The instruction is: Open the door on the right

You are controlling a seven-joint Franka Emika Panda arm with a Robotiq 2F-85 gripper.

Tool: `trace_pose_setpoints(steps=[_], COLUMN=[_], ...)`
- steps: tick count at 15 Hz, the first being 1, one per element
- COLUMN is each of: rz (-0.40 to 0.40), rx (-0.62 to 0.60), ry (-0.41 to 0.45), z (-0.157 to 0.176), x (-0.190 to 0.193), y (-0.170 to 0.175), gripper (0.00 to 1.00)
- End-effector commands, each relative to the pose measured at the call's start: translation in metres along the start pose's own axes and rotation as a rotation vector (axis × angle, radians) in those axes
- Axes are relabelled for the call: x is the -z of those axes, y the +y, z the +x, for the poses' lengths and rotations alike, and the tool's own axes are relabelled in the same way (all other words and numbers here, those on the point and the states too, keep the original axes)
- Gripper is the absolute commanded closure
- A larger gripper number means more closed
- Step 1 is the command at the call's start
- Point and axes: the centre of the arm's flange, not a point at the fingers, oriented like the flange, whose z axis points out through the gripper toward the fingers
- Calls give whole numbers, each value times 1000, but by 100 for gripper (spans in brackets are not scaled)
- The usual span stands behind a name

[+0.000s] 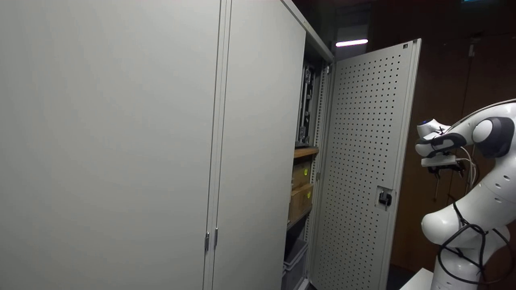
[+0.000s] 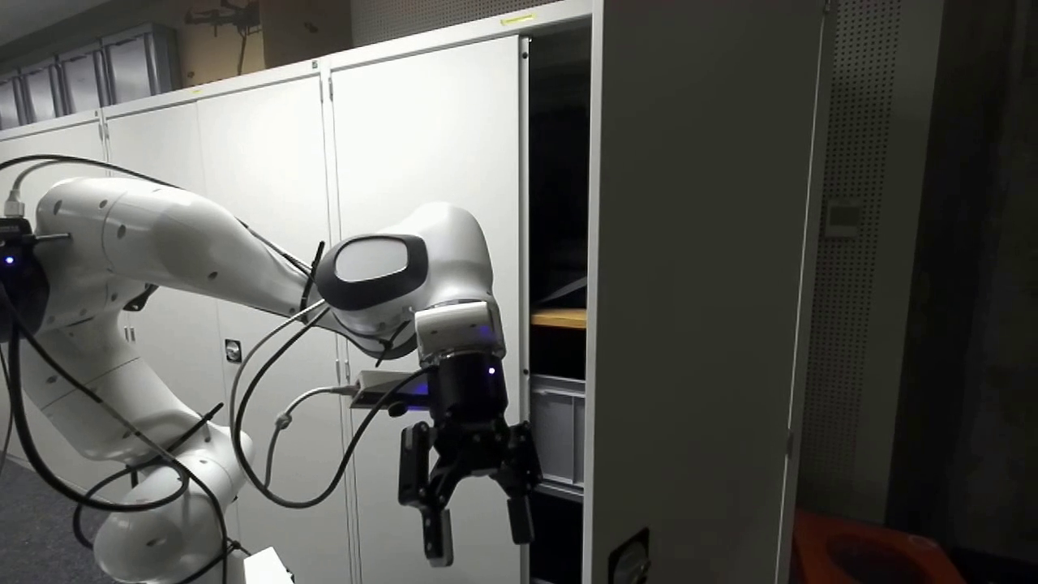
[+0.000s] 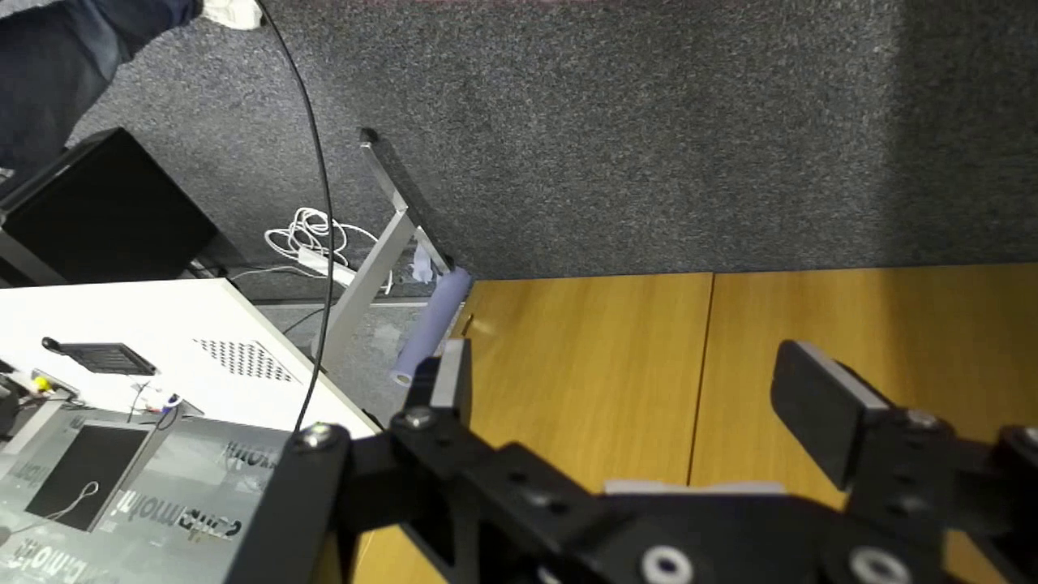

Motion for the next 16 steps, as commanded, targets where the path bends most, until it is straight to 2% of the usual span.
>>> trace_pose_setpoints(steps=[1,4,8,16], rz=[-55,-71,-93,-82], rx=[32,64,186,470], ry=[-10,-21,-3,121], z=[3,-6,-28,-68], x=[1,10,42,128], y=[4,-3,-35,-109], gripper=[0,0,0,0])
